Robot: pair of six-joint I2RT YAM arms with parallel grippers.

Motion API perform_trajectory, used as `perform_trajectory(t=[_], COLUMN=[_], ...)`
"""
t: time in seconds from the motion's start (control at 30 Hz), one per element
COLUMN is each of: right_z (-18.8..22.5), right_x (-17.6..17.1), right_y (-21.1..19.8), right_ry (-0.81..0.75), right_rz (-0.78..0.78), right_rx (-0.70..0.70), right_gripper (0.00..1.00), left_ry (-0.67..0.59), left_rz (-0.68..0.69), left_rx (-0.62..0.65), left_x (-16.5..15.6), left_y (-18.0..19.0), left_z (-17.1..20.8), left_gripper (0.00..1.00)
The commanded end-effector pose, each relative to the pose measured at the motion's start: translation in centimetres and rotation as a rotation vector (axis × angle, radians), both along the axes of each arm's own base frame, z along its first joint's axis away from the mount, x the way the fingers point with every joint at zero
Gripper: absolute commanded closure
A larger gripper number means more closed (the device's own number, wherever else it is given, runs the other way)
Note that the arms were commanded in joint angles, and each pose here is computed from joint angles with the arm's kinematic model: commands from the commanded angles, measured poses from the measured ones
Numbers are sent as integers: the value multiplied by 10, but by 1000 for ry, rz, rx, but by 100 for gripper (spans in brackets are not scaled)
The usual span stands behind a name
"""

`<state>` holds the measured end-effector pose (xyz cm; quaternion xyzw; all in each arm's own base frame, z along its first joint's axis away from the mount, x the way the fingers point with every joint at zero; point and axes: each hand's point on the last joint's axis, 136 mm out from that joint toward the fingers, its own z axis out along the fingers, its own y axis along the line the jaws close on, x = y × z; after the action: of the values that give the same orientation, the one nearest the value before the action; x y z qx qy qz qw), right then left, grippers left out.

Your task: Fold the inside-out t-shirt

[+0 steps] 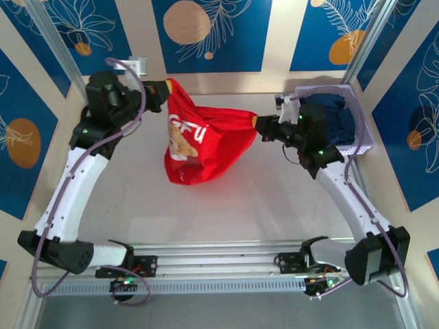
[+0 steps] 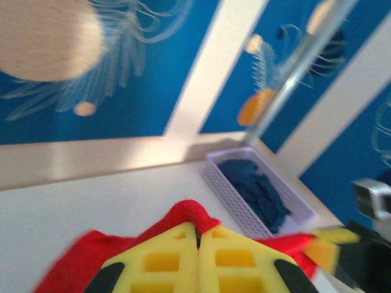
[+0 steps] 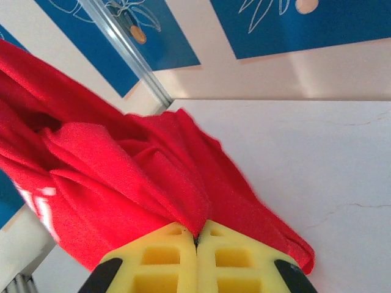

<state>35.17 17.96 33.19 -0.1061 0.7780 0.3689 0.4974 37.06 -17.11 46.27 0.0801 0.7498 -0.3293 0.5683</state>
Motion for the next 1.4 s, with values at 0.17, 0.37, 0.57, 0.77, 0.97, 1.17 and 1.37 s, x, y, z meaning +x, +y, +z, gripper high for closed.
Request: perform_trajectory(t=[0.17, 0.37, 0.57, 0.77, 0.97, 1.17, 1.37], right_z=[4, 31, 99, 122, 80, -3, -58], right_x=[1, 22, 29, 23, 16, 12, 1], right_y=[-22, -82, -89, -69, -15, 44, 88], right_ry=[-86, -52, -184, -237, -112, 105, 255], right_rz=[-106, -345, -346, -205, 65, 254, 366], right_rx=[5, 68, 102, 36, -41, -112, -150], right_gripper=[100, 100, 100, 100, 100, 100, 100], left_ry=[88, 116, 69, 147, 391, 666, 672], left_rz=[174, 259, 173, 171, 134, 274, 211], left_rx=[36, -6, -65, -56, -37, 103, 160], left_x=[22, 31, 31, 37, 41, 17, -15], left_y=[41, 75, 62, 60, 42, 65, 50], left_z=[-37, -47, -24, -60, -185, -331, -348], left_gripper=[100, 100, 100, 100, 100, 96, 71])
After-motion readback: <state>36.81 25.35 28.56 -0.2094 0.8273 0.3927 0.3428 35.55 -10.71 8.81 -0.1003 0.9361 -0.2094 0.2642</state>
